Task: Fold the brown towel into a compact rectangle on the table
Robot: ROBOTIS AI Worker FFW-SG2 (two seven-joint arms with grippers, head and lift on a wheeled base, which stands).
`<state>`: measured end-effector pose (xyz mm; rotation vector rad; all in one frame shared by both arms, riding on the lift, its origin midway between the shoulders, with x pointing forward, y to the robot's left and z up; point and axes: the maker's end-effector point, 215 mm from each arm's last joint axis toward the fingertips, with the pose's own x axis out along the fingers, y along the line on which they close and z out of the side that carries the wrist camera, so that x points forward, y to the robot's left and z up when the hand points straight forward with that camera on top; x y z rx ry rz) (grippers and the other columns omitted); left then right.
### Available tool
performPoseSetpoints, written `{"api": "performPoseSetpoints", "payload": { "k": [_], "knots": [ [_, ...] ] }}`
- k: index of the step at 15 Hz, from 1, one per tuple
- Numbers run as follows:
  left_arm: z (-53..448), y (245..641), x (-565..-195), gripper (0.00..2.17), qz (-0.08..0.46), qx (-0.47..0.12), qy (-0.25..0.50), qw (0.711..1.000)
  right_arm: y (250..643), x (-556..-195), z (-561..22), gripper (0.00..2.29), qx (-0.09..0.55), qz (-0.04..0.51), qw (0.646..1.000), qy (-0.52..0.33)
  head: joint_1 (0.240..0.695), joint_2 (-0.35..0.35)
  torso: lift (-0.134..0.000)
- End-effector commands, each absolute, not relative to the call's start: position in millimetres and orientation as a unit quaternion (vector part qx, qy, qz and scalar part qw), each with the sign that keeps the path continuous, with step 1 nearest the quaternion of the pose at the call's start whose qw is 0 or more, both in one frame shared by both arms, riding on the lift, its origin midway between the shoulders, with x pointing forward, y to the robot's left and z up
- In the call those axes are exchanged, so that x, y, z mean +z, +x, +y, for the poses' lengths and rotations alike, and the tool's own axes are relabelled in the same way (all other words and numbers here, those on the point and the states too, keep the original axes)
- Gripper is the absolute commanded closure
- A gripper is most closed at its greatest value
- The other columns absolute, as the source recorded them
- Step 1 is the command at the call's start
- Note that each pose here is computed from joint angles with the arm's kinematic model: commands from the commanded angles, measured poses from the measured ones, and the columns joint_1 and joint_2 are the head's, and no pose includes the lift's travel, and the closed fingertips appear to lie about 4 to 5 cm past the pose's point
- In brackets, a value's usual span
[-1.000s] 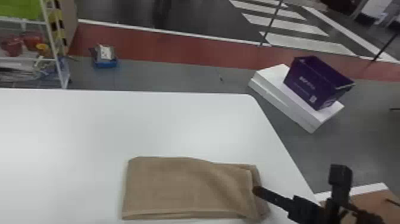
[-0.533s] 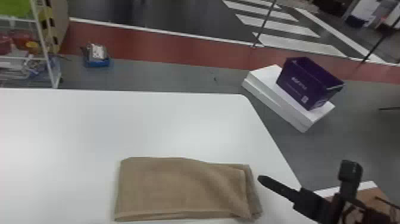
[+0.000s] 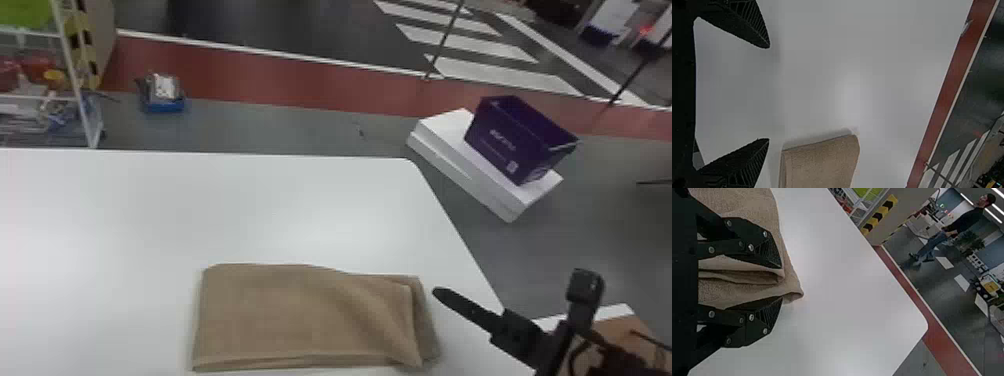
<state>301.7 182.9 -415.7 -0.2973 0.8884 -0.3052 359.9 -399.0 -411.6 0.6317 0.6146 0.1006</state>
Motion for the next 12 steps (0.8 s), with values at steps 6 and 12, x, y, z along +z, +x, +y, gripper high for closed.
{"api": "performPoseSetpoints", "payload": {
  "k": [6,12],
  "knots": [
    [182,302,-415,0.03,0.426,-0.146,-0.144,0.881,362,-432,-415,1.89,0.026,0.311,0.91,0.272,0.695,-0.35,-0.123],
    [184,302,-415,0.03,0.426,-0.146,-0.144,0.881,374,-452,-404,1.89,0.029,0.329,0.907,0.26,0.695,-0.35,-0.123]
  ]
}}
